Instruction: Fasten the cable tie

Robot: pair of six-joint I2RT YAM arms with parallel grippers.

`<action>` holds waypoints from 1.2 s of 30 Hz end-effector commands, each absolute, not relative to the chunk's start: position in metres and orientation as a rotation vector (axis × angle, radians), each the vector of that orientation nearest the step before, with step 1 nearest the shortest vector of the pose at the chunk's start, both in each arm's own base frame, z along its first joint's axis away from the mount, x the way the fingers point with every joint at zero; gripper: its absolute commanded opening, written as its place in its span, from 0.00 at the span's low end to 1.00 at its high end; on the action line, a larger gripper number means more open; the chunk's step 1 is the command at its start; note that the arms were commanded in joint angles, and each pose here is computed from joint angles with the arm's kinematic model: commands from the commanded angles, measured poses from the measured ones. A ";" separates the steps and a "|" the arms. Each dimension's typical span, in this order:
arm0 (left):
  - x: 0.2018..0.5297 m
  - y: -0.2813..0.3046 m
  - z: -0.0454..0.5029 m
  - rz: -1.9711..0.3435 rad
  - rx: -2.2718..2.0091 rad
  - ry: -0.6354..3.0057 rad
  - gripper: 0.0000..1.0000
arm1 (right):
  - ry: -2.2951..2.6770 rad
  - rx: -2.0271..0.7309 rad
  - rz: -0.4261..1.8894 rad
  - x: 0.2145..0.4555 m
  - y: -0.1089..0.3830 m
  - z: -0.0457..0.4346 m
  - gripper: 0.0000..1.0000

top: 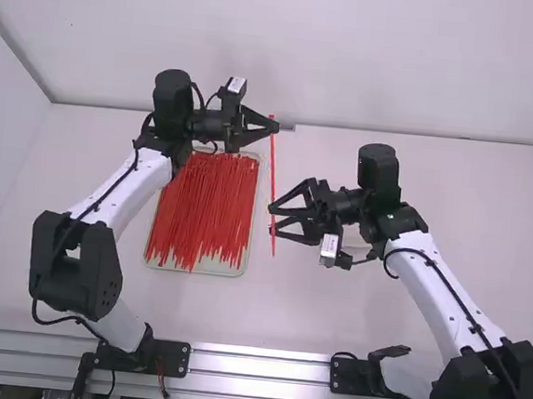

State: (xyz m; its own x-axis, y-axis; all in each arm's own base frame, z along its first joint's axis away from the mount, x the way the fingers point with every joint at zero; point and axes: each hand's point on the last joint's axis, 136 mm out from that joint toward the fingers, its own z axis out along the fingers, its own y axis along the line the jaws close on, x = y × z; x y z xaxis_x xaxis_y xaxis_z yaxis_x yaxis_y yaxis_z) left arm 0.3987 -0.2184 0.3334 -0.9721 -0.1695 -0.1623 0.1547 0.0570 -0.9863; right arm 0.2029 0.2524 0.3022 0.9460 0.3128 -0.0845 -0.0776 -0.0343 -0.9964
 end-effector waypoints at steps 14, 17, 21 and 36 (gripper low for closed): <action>0.396 -0.221 0.344 -2.004 0.038 2.078 0.02 | -0.241 -1.557 0.292 0.198 0.251 0.319 0.31; 0.397 -0.219 0.344 -2.003 0.033 2.077 0.02 | -0.242 -1.557 0.293 0.198 0.251 0.319 0.29; 0.393 -0.224 0.344 -2.002 0.070 2.075 0.02 | -0.238 -1.560 0.289 0.199 0.251 0.319 0.31; 0.394 -0.222 0.344 -1.992 0.084 2.067 0.02 | -0.159 -1.577 0.365 0.199 0.252 0.318 0.00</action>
State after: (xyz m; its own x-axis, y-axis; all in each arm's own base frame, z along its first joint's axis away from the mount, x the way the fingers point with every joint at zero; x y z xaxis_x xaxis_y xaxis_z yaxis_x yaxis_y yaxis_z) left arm 0.3973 -0.2216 0.3330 -0.9690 -0.1622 -0.1865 0.1787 0.0614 -0.9820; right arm 0.2028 0.2525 0.3023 0.9416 0.3117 -0.1274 -0.1184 -0.0477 -0.9918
